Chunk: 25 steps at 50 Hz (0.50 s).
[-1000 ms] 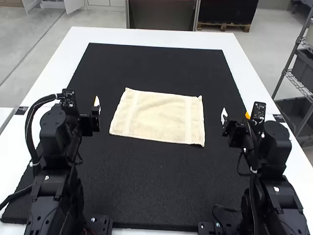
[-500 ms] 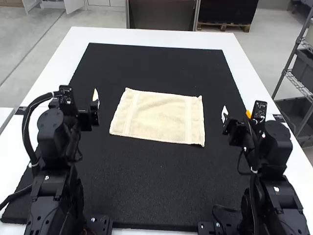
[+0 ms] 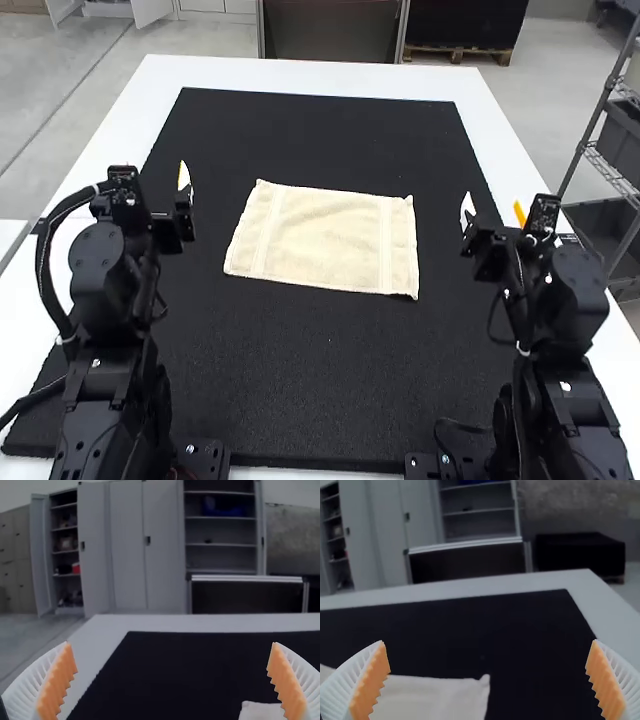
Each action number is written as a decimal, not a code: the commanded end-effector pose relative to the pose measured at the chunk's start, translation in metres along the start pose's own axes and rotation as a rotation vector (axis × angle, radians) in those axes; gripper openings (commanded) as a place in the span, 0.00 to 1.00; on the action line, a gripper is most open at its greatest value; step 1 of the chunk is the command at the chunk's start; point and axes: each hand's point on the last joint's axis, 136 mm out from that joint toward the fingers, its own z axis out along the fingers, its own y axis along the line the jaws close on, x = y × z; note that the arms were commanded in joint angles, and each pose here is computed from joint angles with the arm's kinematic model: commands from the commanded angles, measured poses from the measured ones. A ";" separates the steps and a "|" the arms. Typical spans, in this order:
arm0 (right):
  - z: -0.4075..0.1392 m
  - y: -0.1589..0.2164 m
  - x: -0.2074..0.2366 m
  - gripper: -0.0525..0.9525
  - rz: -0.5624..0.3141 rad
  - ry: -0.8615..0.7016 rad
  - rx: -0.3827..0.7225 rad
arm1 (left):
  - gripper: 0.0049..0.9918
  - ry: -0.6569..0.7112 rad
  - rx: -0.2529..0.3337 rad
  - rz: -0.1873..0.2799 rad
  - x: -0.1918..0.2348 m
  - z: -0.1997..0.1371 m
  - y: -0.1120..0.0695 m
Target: Fold the towel.
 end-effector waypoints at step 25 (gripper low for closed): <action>0.046 -0.011 -0.037 0.96 0.013 0.065 0.080 | 0.97 0.126 -0.022 0.009 -0.020 0.049 0.003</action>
